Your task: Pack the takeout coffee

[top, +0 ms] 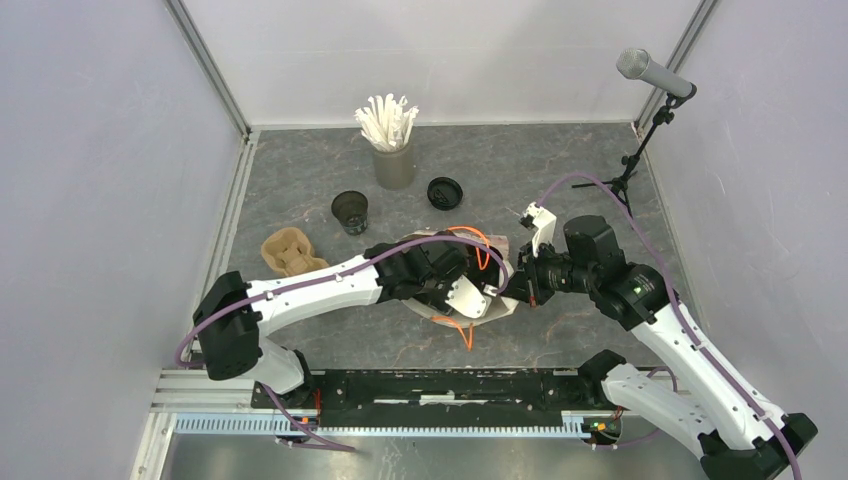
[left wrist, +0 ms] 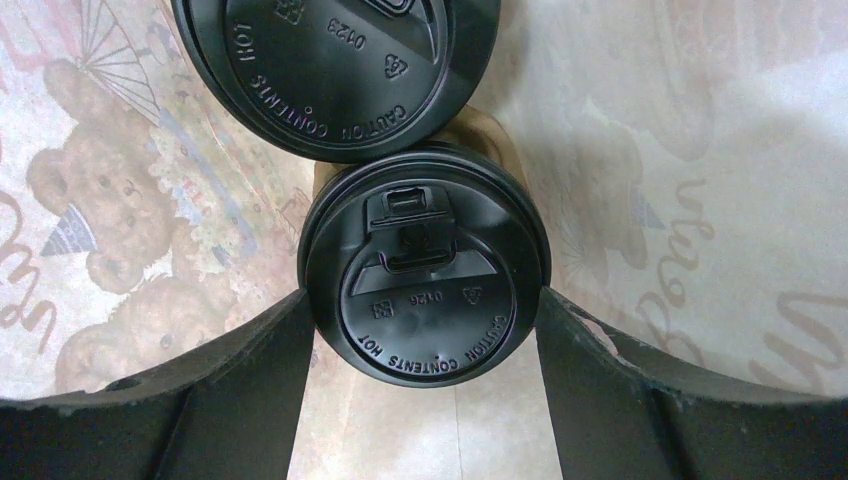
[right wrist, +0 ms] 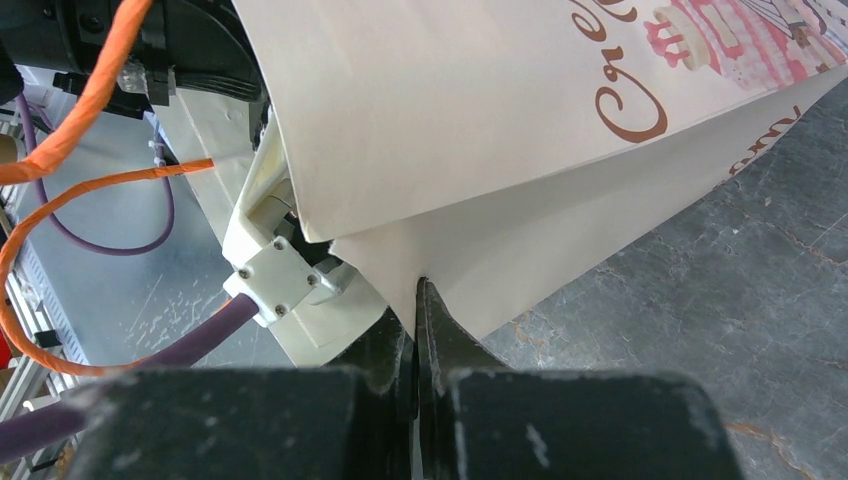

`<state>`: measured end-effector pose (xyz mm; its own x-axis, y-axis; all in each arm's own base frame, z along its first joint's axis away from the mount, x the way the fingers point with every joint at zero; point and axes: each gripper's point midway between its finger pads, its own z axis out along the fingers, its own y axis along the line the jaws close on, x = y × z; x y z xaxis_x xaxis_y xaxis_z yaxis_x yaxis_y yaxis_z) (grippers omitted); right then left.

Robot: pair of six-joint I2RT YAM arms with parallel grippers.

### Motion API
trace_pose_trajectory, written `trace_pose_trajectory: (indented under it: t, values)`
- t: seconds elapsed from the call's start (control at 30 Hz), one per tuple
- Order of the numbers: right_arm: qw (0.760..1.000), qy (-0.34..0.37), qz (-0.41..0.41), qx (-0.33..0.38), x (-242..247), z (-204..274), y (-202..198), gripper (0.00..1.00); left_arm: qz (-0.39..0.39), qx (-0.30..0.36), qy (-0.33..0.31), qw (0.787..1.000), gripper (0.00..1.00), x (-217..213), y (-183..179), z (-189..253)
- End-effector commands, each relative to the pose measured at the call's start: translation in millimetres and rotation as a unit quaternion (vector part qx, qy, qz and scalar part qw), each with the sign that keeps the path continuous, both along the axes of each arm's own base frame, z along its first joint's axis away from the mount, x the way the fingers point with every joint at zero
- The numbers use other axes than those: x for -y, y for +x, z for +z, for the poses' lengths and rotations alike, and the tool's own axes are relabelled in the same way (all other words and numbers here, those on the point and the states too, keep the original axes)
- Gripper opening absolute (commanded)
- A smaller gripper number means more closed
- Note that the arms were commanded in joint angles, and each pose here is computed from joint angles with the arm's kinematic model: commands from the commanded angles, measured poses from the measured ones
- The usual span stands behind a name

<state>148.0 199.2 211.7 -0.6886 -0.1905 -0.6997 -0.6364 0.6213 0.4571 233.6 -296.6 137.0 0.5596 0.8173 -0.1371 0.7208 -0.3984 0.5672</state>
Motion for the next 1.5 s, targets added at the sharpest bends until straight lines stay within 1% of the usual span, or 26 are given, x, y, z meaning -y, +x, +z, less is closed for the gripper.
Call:
trace_pose_trajectory:
  t: [0.0, 0.13, 0.23, 0.53, 0.63, 0.77, 1.1, 1.47]
  values:
    - [1.000, 0.018, 0.005, 0.014, -6, 12, 4, 0.00, 0.009, -0.009, -0.020, 1.000, 0.37, 6, -1, -5]
    - [1.000, 0.014, 0.003, 0.012, -5, 10, 4, 0.00, 0.013, -0.016, -0.024, 0.999, 0.36, 5, -4, -7]
    - [1.000, 0.015, 0.004, 0.012, -5, 10, 3, 0.00, 0.021, -0.011, -0.022, 0.999, 0.32, 3, -1, -8]
    - [1.000, 0.018, 0.003, 0.013, -5, 13, 4, 0.00, 0.033, -0.022, -0.030, 0.999, 0.32, 0, -5, -15]
    - [1.000, 0.018, 0.003, 0.014, -5, 14, 4, 0.00, 0.035, -0.017, -0.040, 0.998, 0.39, 3, -4, -10]
    - [1.000, 0.019, 0.003, 0.015, -6, 14, 4, 0.00, 0.035, -0.016, -0.049, 0.998, 0.42, 6, -3, -4]
    - [1.000, 0.022, 0.006, 0.019, -7, 15, 6, 0.00, 0.037, -0.011, -0.054, 0.998, 0.59, 3, -3, 3]
    - [1.000, 0.023, 0.007, 0.019, -9, 15, 7, 0.00, 0.036, -0.017, -0.052, 0.998, 0.70, 1, -6, 4]
